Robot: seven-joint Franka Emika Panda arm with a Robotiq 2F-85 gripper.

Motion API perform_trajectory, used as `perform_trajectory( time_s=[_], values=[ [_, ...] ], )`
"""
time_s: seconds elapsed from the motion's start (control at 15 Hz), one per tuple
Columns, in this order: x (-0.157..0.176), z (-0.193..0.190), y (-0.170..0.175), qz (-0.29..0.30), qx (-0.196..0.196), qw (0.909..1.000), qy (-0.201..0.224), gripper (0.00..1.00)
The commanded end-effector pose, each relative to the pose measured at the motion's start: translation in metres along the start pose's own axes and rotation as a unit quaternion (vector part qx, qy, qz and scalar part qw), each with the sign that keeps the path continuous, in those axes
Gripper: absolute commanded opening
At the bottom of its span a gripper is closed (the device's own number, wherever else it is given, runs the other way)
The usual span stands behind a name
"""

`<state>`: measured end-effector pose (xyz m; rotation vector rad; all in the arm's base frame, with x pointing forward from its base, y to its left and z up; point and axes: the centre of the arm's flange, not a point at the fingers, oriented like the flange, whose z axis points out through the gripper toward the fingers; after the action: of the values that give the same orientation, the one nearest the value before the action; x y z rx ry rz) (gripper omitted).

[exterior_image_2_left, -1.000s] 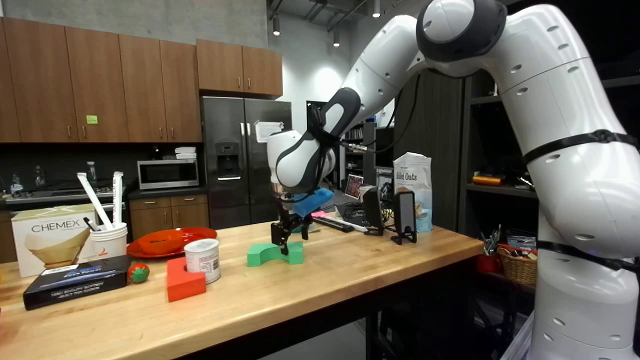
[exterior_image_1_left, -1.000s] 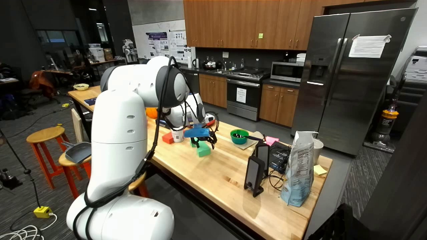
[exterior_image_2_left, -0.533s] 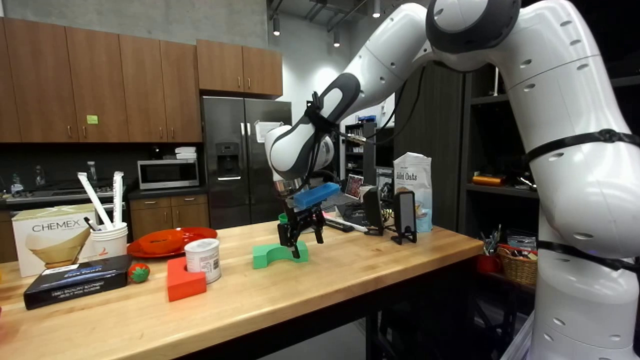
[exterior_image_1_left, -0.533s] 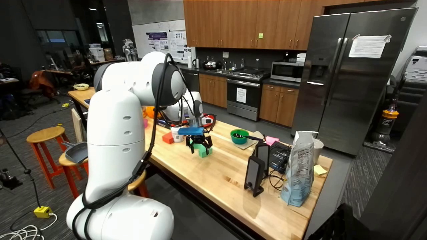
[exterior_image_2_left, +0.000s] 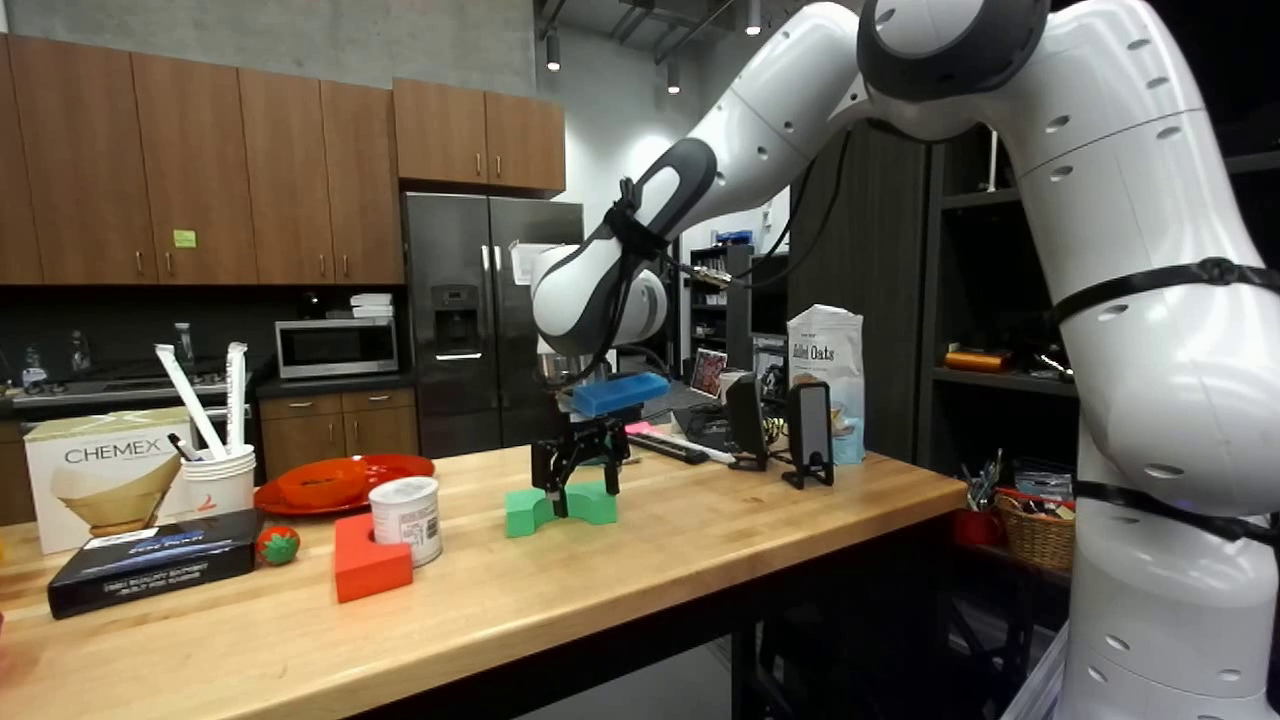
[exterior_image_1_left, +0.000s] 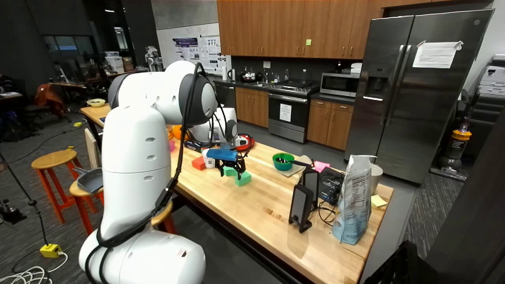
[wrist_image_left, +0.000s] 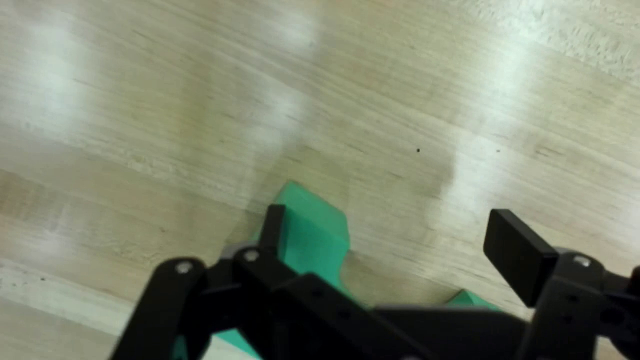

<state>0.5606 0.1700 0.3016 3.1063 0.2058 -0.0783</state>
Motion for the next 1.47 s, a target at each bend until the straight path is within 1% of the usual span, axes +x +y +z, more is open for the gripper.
perform_trajectory(
  time_s=[0.0, 0.4, 0.53, 0.67, 0.93, 1.4],
  values=[
    [-0.012, 0.004, 0.011, -0.036, -0.009, 0.9988, 0.031, 1.0],
    [-0.006, -0.007, 0.027, -0.056, -0.034, 0.996, 0.061, 1.0],
    [-0.002, -0.017, 0.038, -0.052, -0.044, 0.9952, 0.07, 1.0],
    [0.003, -0.025, 0.051, -0.042, -0.045, 0.9951, 0.077, 1.0],
    [0.003, -0.023, 0.064, -0.025, -0.041, 0.9962, 0.073, 1.0],
    [0.002, -0.011, 0.065, -0.013, -0.038, 0.9976, 0.057, 1.0]
  ],
)
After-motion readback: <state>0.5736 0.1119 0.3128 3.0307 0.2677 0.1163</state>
